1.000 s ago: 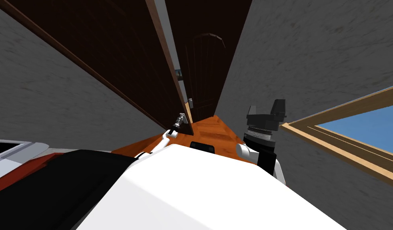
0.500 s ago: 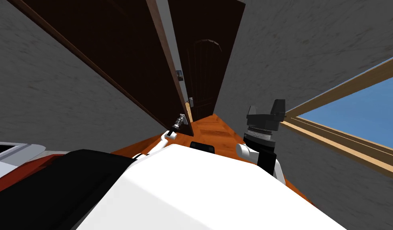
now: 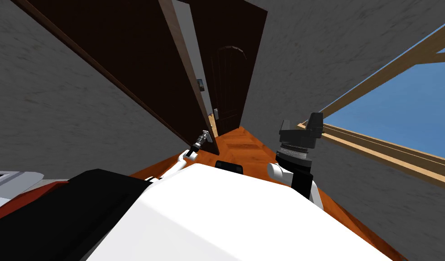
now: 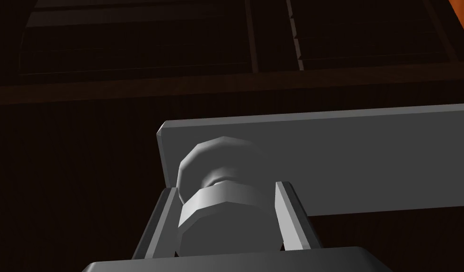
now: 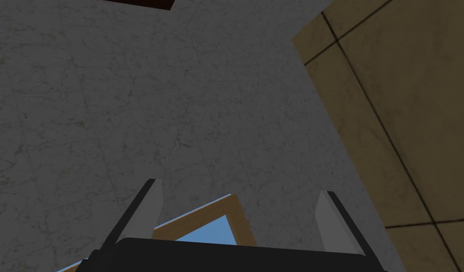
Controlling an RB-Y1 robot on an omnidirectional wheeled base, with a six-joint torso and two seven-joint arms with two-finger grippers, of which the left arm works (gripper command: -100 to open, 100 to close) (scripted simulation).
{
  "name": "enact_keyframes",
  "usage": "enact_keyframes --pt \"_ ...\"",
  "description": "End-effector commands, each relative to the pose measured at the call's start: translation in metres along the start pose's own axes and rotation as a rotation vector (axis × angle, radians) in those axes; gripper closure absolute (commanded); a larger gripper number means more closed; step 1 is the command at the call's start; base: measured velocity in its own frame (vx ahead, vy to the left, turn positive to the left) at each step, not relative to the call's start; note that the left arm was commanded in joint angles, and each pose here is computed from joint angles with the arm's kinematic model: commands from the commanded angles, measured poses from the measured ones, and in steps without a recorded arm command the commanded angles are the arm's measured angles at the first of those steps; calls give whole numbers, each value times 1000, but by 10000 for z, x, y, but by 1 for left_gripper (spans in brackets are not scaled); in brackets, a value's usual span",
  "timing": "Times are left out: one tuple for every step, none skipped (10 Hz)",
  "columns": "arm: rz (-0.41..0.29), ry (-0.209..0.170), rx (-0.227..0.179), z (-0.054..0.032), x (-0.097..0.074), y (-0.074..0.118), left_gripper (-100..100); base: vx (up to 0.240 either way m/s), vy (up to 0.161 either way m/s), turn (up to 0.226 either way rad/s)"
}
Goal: Pull the door open
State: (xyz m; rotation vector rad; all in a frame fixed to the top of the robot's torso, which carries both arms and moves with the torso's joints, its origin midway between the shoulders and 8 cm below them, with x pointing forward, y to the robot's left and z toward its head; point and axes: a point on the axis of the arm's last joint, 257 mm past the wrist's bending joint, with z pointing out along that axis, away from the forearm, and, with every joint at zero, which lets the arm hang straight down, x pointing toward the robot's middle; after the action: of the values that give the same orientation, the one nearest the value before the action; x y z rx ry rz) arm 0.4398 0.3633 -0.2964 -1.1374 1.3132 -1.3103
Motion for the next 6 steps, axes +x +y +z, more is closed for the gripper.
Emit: enact_keyframes --pt "-1 18 1 -75 2 2 100 -208 88 -122" --pt "-2 31 0 -122 9 -1 100 -183 92 -101" --pt "-1 23 -4 -88 0 27 100 -85 41 -22" --pt "-2 38 -7 -154 9 46 100 -133 55 -88" --pt "-2 47 -5 -184 8 41 100 -211 103 -148" --pt "-1 57 -4 -219 6 35 100 -216 126 -172"
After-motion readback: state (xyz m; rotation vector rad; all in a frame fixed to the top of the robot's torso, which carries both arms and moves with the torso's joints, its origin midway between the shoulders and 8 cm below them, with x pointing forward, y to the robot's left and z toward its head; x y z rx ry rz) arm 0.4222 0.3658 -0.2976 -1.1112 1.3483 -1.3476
